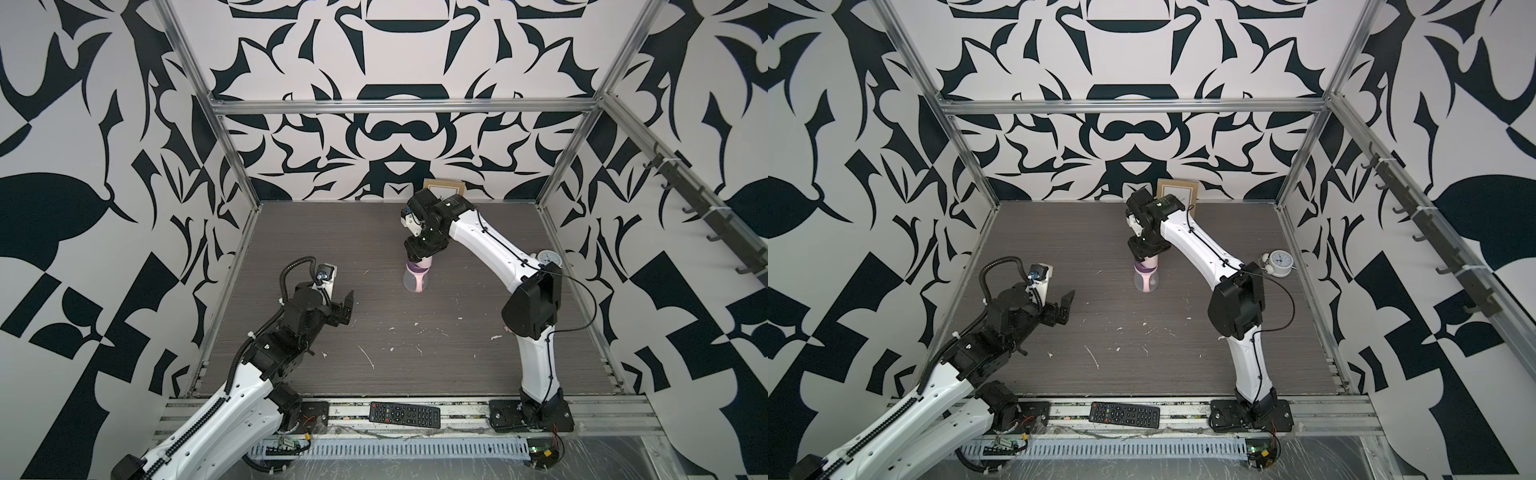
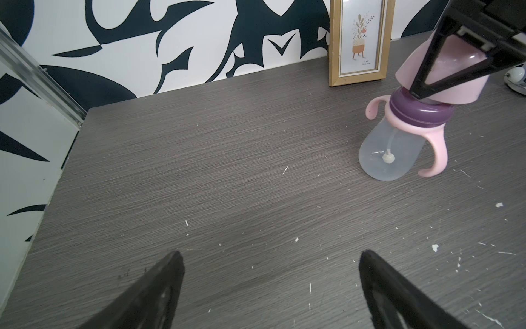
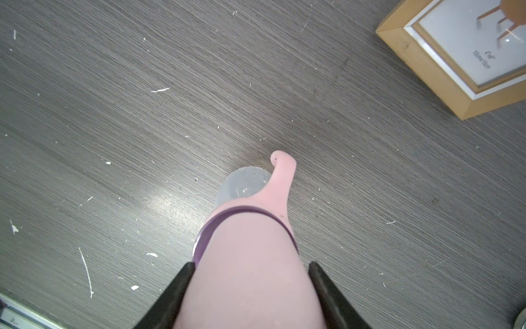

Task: Assemble the baby bottles
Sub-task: Close the lid on the baby bottle, then reset both arms

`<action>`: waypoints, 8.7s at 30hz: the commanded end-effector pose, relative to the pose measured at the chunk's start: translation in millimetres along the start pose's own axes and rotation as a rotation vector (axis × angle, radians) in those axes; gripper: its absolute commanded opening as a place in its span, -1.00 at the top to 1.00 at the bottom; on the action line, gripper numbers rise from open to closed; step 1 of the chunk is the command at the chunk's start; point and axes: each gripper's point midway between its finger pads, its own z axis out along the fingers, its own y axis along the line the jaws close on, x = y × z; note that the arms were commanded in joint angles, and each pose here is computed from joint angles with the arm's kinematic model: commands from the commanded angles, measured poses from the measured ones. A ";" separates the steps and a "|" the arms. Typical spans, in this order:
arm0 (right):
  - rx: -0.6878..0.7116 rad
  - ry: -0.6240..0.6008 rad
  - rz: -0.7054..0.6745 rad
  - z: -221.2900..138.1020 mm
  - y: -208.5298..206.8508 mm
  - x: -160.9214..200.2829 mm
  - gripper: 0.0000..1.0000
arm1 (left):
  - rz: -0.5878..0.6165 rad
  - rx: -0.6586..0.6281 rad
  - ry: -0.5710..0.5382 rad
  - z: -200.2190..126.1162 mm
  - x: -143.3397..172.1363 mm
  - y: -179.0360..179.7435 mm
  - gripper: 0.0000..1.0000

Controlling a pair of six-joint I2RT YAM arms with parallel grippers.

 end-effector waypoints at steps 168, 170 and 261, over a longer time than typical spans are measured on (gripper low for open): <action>-0.202 -0.400 0.095 29.3 6.3 50.7 0.30 | -0.126 0.348 -0.053 133.5 -73.8 -107.9 -0.22; -0.202 -0.415 0.082 16.0 7.5 39.5 0.28 | -0.105 0.323 -0.049 126.5 -75.2 -100.0 -0.25; 0.513 -0.833 0.409 37.0 -236.9 161.5 -0.99 | -0.159 -0.262 -0.128 132.2 67.2 143.7 -0.99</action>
